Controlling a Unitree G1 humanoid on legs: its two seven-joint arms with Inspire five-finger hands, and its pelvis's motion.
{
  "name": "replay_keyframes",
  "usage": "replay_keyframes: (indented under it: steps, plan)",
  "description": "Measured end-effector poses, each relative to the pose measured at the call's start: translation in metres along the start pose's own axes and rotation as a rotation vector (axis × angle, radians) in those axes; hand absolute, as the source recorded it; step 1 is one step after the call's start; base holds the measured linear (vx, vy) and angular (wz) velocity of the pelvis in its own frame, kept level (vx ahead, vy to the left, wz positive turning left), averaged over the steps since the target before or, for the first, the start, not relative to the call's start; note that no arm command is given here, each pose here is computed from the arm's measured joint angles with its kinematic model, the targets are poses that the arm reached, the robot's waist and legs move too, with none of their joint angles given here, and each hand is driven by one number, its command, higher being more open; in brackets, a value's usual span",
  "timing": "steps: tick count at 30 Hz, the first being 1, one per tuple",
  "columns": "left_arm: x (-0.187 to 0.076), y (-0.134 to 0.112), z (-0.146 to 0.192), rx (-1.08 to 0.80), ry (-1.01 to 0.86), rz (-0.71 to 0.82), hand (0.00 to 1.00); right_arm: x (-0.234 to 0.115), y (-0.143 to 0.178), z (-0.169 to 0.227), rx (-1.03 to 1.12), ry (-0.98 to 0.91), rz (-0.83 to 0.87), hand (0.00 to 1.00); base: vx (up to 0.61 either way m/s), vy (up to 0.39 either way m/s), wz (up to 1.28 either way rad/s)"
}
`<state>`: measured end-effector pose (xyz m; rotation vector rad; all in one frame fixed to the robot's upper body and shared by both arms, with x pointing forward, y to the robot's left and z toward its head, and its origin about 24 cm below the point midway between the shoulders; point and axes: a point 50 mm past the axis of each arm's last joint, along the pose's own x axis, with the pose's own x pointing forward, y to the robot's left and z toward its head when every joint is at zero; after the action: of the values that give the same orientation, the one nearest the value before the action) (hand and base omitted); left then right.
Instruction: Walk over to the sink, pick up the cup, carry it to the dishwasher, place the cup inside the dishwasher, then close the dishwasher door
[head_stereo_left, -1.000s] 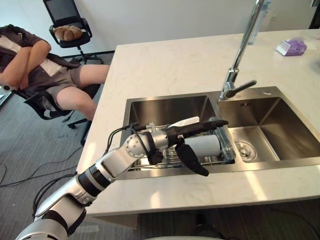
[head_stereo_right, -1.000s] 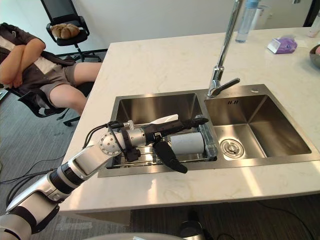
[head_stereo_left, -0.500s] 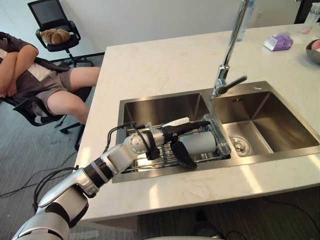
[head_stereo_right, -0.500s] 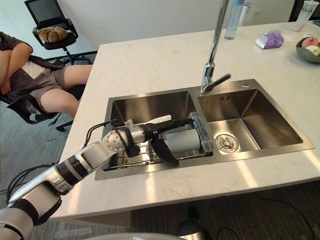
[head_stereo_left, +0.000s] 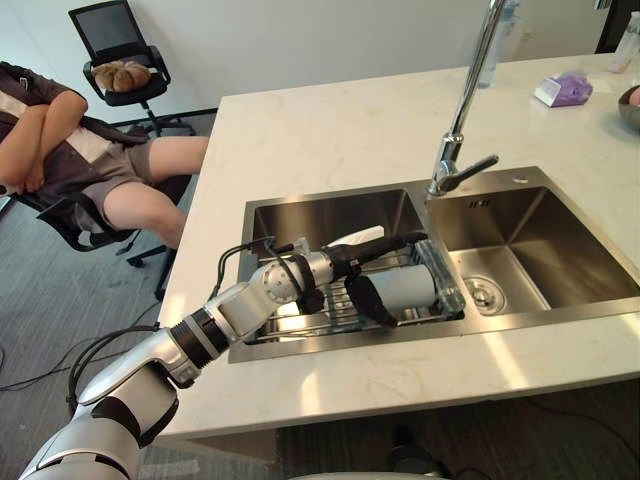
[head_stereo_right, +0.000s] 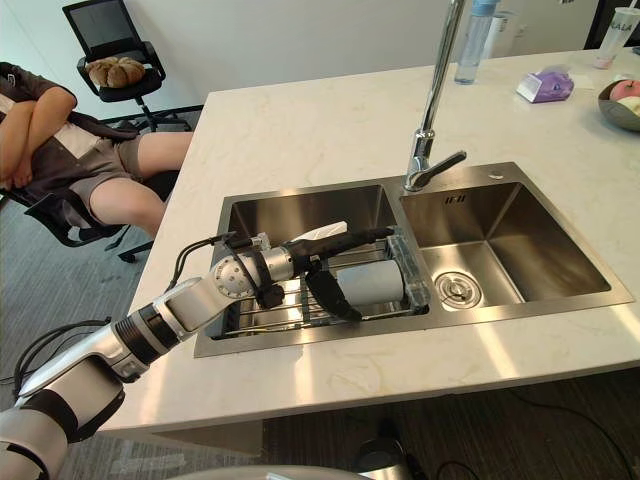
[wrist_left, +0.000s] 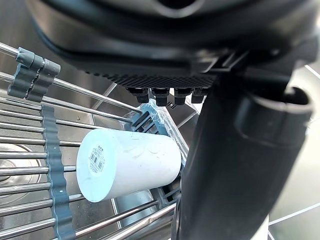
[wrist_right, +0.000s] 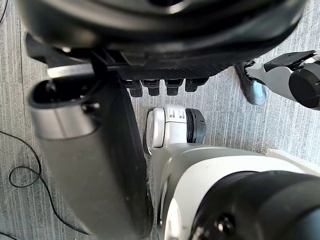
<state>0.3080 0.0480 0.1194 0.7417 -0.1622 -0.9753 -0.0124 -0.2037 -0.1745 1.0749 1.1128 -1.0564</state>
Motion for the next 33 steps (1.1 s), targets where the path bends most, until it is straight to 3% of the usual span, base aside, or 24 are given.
replay_keyframes:
  steps: [33]
  plan:
    - [0.025,-0.008,-0.015,-0.056,0.103,0.016,1.0,-0.006,-0.015,-0.009,-0.092,0.003,0.002,1.0,0.0,-0.007,-0.02]
